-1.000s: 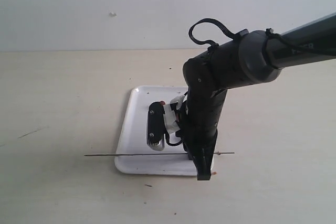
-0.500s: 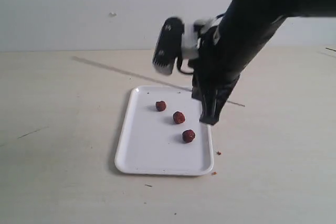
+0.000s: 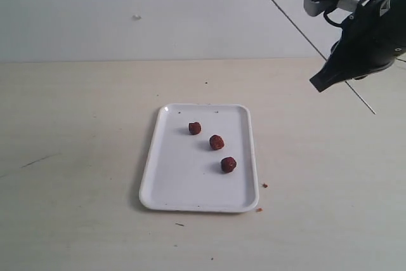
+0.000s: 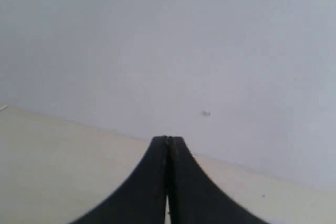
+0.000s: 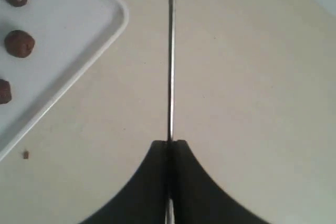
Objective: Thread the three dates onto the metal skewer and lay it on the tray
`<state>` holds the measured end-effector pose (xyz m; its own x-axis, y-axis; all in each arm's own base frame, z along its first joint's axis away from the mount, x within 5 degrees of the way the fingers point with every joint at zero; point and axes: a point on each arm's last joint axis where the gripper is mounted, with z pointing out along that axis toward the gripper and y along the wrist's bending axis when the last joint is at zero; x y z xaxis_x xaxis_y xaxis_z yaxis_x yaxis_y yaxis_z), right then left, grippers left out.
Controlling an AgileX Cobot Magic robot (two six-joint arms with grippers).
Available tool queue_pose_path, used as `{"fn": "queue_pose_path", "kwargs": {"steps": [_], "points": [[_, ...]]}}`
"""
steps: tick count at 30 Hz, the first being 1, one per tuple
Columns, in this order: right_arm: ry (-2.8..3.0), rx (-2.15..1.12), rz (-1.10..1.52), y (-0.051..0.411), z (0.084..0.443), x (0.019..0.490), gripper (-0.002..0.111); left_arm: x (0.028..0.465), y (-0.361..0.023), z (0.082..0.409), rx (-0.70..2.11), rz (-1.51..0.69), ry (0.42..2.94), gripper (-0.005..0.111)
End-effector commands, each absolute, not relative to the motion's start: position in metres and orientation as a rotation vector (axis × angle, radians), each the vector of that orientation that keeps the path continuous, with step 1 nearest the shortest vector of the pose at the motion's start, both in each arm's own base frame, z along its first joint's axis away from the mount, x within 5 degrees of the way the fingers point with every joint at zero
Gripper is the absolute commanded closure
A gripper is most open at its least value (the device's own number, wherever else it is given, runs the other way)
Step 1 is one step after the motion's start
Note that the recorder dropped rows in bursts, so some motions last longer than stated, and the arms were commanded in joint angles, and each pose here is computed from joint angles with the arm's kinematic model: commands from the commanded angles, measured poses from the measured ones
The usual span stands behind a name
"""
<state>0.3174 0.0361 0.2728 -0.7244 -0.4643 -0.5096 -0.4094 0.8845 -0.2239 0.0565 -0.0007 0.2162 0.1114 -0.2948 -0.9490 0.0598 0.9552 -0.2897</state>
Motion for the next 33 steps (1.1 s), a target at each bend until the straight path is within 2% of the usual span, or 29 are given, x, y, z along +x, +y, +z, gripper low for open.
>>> {"fn": "queue_pose_path", "kwargs": {"steps": [1, 5, 9, 13, 16, 19, 20, 21, 22, 23, 26, 27, 30, 32, 33], "points": [[2.460, -0.584, -0.140, 0.027, 0.274, 0.319, 0.108, 0.055, 0.002, 0.224, -0.305, -0.360, 1.344, 0.107], [2.441, -0.577, -0.142, 0.027, 0.275, 0.321, 0.108, 0.054, 0.004, 0.227, -0.319, -0.359, 1.304, 0.107], [2.430, -0.553, -0.117, 0.029, 0.276, 0.322, 0.108, 0.049, 0.013, 0.241, -0.506, -0.541, 1.077, 0.107], [2.433, -0.549, -0.110, 0.029, 0.276, 0.322, 0.108, 0.040, 0.009, 0.303, -0.376, -0.494, 0.979, 0.107], [2.439, -0.520, -0.100, 0.029, 0.276, 0.322, 0.108, 0.057, 0.003, 0.353, -0.296, -0.443, 1.079, 0.107], [2.445, -0.487, -0.089, 0.029, 0.276, 0.322, 0.108, 0.101, -0.004, 0.394, -0.216, -0.351, 1.292, 0.107], [2.447, -0.487, -0.089, 0.029, 0.275, 0.321, 0.108, 0.116, -0.006, 0.400, -0.199, -0.325, 1.389, 0.107], [2.457, -0.490, -0.088, 0.029, 0.272, 0.320, 0.108, 0.156, -0.010, 0.413, -0.140, -0.251, 1.618, 0.107], [2.467, -0.491, -0.086, 0.029, 0.269, 0.318, 0.108, 0.172, -0.012, 0.420, -0.110, -0.226, 1.702, 0.107], [2.487, -0.510, -0.093, 0.028, 0.262, 0.315, 0.108, 0.213, -0.016, 0.417, -0.029, -0.174, 1.949, 0.107], [2.492, -0.533, -0.115, 0.027, 0.258, 0.314, 0.108, 0.266, -0.029, 0.399, 0.186, -0.137, 2.220, 0.107], [2.493, -0.530, -0.115, 0.027, 0.258, 0.314, 0.108, 0.299, -0.044, 0.378, 0.386, -0.141, 2.352, 0.107], [2.489, -0.529, -0.115, 0.027, 0.258, 0.314, 0.108, 0.347, -0.089, 0.338, 0.739, -0.161, 2.468, 0.107], [2.489, -0.532, -0.116, 0.027, 0.258, 0.314, 0.108, 0.376, -0.125, 0.301, 0.916, -0.161, 2.545, 0.101], [2.489, -0.532, -0.116, 0.027, 0.258, 0.314, 0.108, 0.389, -0.146, 0.276, 1.036, -0.159, 2.604, 0.090]]}}
